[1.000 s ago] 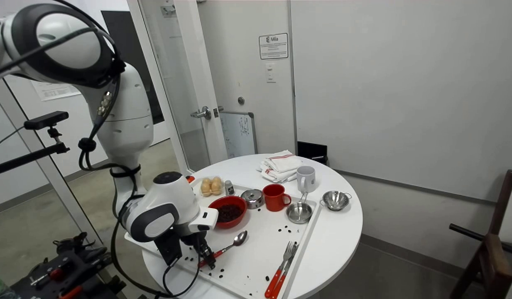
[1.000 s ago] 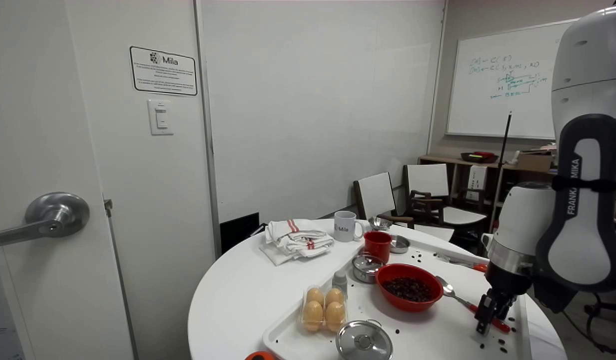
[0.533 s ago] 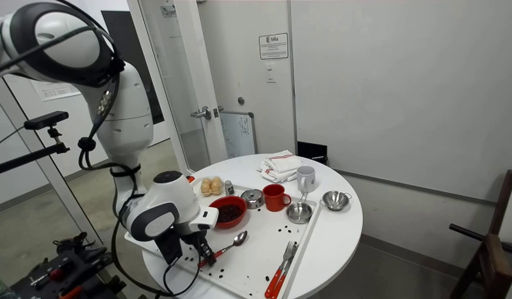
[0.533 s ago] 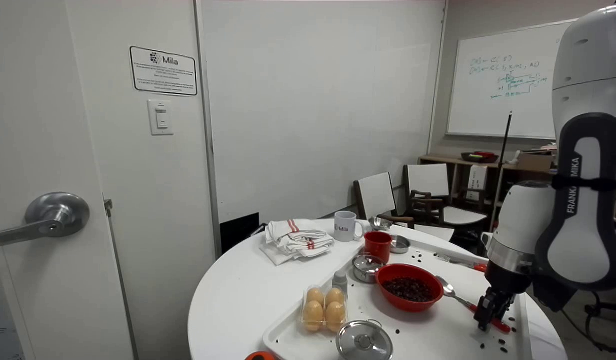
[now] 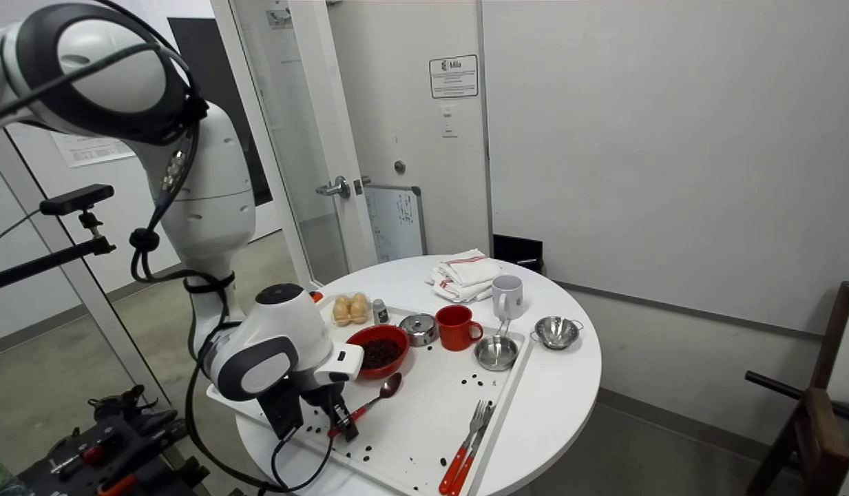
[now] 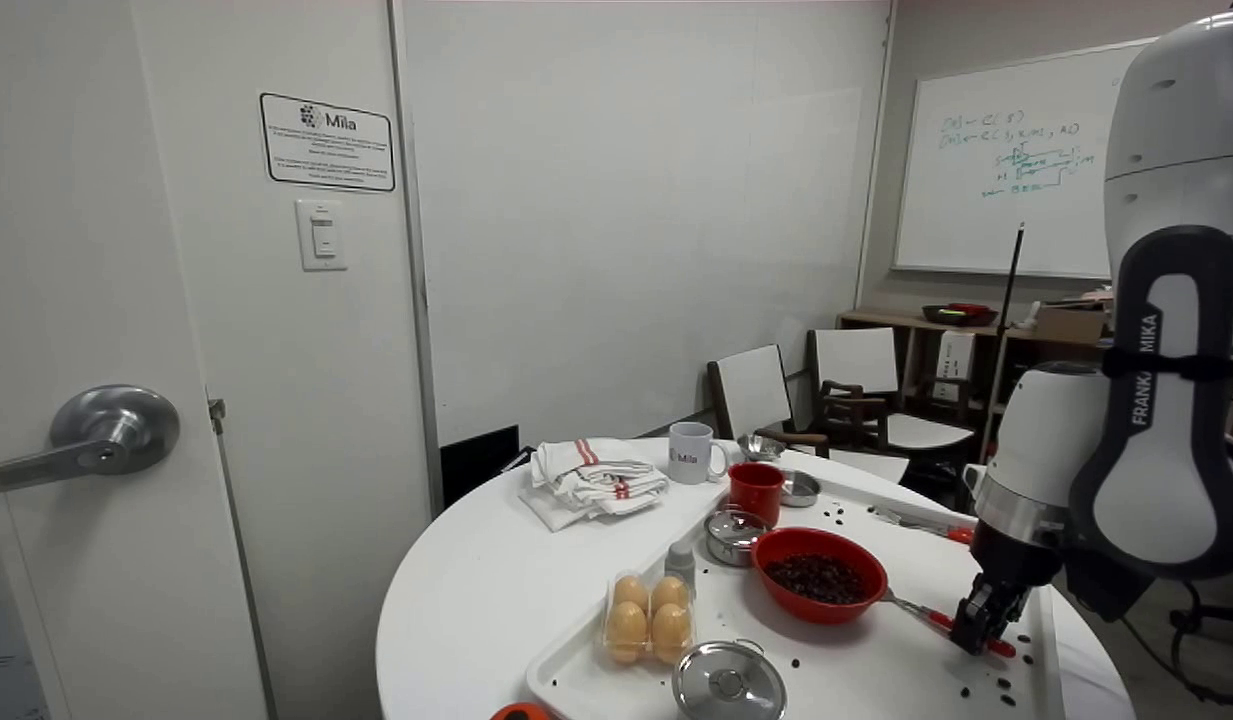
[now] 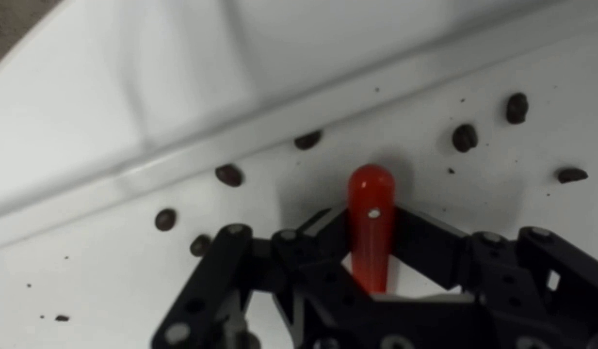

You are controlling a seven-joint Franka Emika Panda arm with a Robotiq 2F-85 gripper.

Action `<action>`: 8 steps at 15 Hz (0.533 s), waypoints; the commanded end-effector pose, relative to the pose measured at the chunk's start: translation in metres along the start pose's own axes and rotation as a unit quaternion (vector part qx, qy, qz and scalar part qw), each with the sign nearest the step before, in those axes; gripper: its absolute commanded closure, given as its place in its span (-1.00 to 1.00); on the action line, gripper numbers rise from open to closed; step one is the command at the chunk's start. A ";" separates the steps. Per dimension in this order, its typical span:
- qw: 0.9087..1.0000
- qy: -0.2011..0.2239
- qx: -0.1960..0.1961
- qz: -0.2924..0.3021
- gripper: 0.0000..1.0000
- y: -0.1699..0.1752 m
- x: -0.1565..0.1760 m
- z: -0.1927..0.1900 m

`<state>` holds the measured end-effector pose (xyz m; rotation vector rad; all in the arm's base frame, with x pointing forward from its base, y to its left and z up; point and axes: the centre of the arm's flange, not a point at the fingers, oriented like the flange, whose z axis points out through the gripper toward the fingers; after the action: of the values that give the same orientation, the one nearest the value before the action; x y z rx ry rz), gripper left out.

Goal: Use the spoon to stir the contents of the red bowl

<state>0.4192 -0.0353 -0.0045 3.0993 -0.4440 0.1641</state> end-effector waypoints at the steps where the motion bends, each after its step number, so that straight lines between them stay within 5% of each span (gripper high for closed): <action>1: 1.000 -0.003 0.006 0.002 -0.07 0.001 -0.001 0.000; 5: 1.000 -0.003 -0.003 0.013 -0.65 0.001 -0.001 -0.003; 6: 1.000 0.000 0.000 0.003 -0.28 0.001 0.000 0.000; 7: 1.000 0.000 0.000 0.004 -0.94 0.001 0.000 0.000; 8: 1.000 0.001 -0.004 0.005 -0.99 0.000 0.000 -0.001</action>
<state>0.4193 -0.0366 -0.0043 3.0976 -0.4570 0.1649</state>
